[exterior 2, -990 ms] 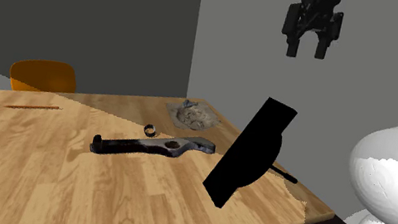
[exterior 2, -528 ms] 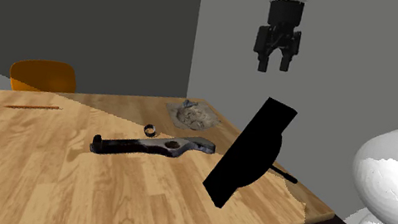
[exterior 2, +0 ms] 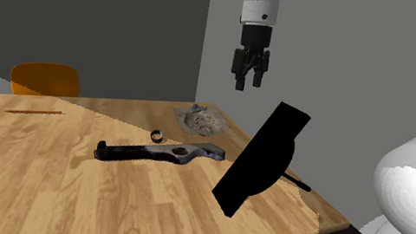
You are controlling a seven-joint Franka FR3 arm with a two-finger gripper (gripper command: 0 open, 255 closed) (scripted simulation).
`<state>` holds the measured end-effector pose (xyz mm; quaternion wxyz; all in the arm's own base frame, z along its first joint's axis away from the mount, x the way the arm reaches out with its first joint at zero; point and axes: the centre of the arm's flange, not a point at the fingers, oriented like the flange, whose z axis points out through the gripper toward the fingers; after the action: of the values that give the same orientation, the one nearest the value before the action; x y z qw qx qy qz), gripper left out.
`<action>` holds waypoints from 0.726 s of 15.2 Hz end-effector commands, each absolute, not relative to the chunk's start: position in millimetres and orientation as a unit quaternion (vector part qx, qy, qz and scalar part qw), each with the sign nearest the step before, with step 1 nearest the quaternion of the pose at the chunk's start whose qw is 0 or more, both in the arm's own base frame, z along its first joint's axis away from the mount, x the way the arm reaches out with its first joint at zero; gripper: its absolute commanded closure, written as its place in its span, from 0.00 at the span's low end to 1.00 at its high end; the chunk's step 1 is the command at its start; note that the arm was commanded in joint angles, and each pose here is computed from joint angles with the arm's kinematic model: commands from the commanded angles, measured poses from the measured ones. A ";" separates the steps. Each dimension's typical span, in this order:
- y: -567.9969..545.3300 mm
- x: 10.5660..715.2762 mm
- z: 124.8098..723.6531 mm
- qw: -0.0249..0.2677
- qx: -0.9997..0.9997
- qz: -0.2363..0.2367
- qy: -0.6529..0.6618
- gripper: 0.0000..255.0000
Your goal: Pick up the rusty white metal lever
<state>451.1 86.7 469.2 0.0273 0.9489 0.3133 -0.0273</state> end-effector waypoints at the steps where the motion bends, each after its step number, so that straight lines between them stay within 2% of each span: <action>1: 104.9 466.6 451.3 0.027 0.939 -0.029 0.343 0.00; 11: 199.8 518.1 373.6 0.023 0.876 -0.038 0.480 0.00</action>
<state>514.2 188.9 382.2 0.0238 0.8839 0.4655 -0.0370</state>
